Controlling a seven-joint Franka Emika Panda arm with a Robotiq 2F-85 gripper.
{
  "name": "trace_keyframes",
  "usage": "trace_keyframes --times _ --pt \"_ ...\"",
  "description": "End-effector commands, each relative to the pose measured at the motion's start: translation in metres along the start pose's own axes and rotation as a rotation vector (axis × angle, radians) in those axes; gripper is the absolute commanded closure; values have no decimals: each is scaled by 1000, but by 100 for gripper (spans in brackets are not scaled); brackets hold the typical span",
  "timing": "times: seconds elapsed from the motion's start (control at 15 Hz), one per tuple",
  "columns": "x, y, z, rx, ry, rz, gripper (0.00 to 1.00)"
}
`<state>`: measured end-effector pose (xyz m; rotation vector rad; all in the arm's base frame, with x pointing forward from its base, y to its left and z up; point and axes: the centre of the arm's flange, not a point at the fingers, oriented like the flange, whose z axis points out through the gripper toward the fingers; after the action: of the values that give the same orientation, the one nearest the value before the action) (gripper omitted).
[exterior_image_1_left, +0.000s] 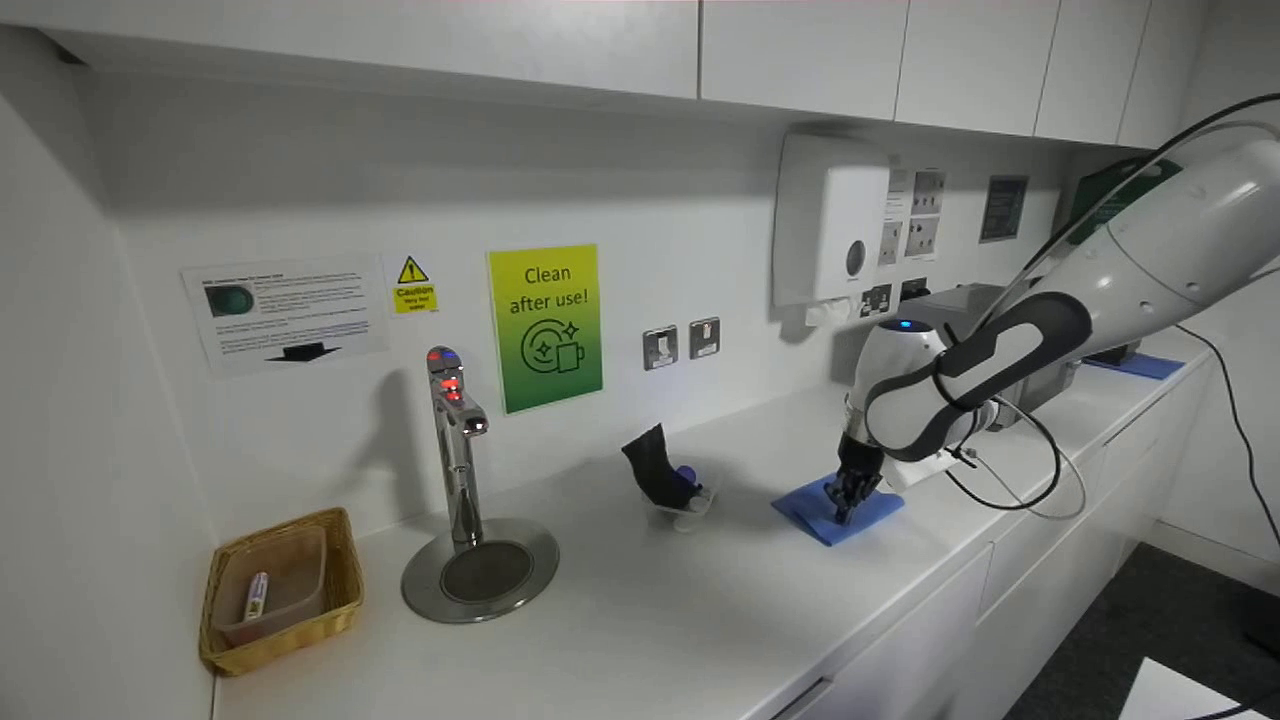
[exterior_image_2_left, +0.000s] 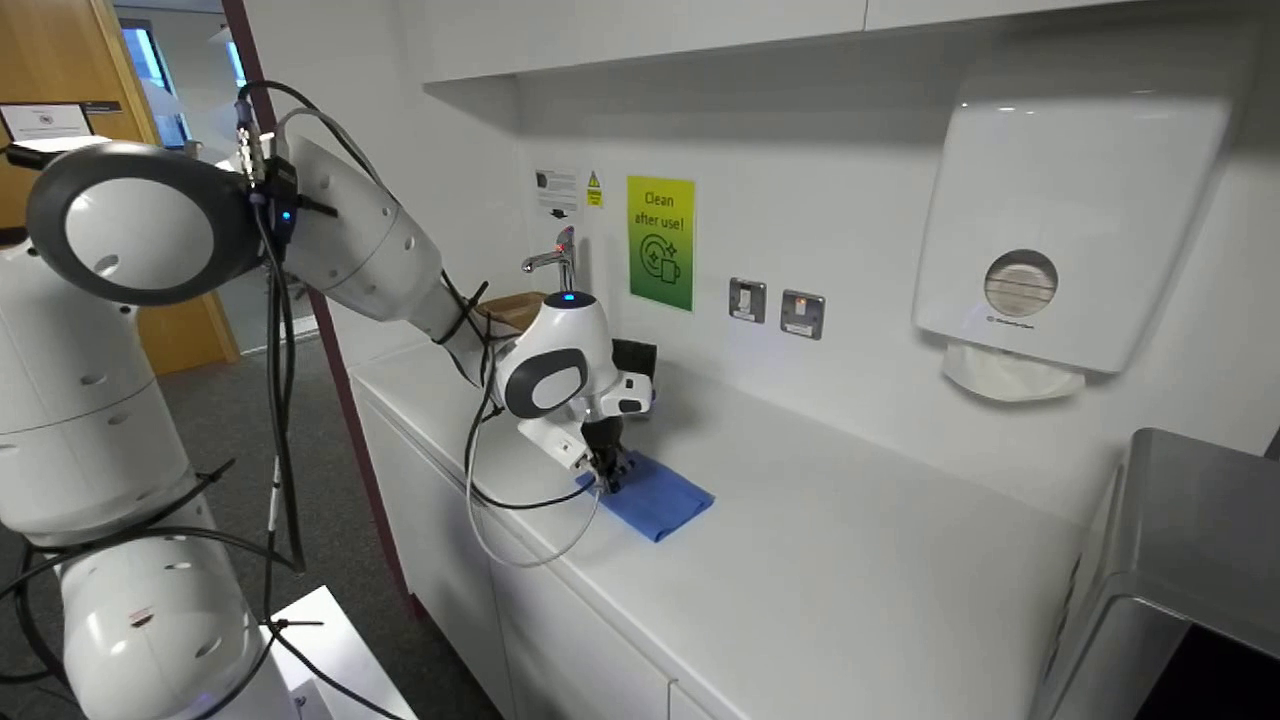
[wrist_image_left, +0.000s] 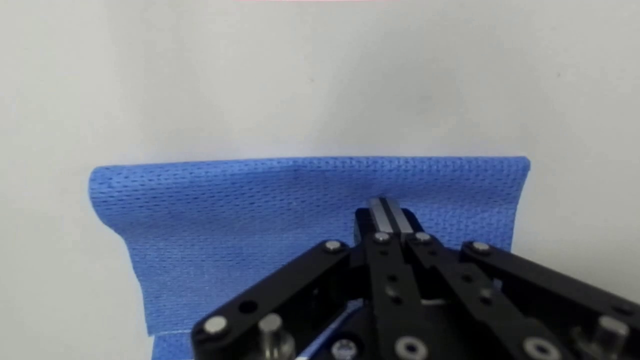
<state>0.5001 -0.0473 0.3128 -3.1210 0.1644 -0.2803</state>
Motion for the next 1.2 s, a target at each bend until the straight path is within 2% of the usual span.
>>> trace_keyframes --times 0.0,0.53,0.8,1.13 --pt "-30 44 3 20 -8 120 100" --pt "-26 133 13 28 -29 349 100" --pt "-12 166 12 6 -26 396 100" --pt "24 203 8 -22 -17 422 100"
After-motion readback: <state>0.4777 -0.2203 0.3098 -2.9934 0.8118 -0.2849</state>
